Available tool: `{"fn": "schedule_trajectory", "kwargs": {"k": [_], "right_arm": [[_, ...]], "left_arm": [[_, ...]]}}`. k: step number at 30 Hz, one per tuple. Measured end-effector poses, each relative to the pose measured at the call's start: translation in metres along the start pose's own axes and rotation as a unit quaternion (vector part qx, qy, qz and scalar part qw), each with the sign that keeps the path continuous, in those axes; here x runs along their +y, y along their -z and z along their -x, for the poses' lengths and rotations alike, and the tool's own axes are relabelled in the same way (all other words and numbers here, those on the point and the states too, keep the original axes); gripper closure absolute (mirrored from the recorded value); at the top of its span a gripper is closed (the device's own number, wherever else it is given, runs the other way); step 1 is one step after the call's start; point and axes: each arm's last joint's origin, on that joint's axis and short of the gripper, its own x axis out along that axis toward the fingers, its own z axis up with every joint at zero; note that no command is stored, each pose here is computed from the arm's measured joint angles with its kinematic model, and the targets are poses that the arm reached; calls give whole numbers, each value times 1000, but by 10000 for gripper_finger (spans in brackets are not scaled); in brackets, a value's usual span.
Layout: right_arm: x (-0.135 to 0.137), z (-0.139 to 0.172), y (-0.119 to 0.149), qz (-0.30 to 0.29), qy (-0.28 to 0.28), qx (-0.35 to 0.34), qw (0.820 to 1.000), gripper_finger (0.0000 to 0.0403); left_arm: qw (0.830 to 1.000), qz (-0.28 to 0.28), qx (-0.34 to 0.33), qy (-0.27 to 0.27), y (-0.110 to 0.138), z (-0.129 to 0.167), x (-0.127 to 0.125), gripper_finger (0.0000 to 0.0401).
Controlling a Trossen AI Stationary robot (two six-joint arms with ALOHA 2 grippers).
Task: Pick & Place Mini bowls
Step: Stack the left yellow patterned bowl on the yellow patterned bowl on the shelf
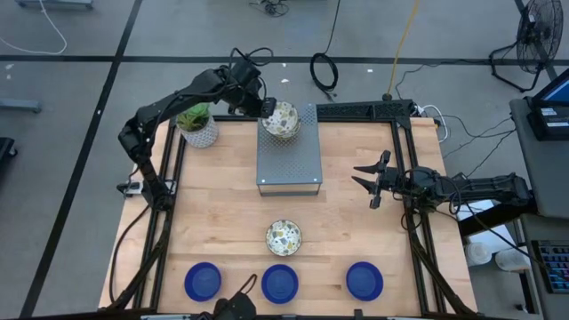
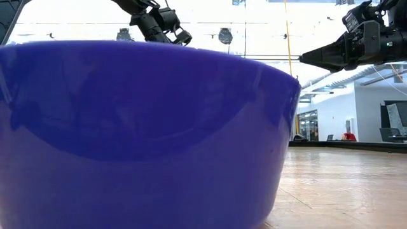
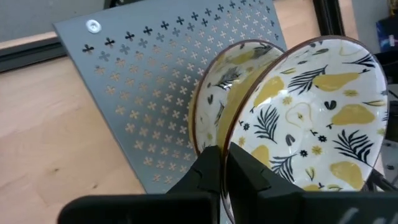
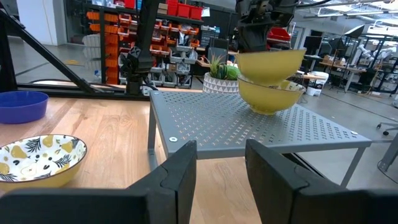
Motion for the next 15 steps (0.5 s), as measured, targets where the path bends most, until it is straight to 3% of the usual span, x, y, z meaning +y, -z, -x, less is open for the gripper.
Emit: {"fn": "schedule_trajectory", "kwargs": {"k": [3,10,15], "right_arm": [[0,0,0,0,0,0,1000,275],[0,0,0,0,0,0,1000,275],[0,0,0,0,0,0,1000,275]], "left_arm": [[1000,1,-7,-10,-1,0,1,386],[1000,1,-19,-22,-1,0,1,327],[999,-1,-24,-22,-2,0,0,326]]}}
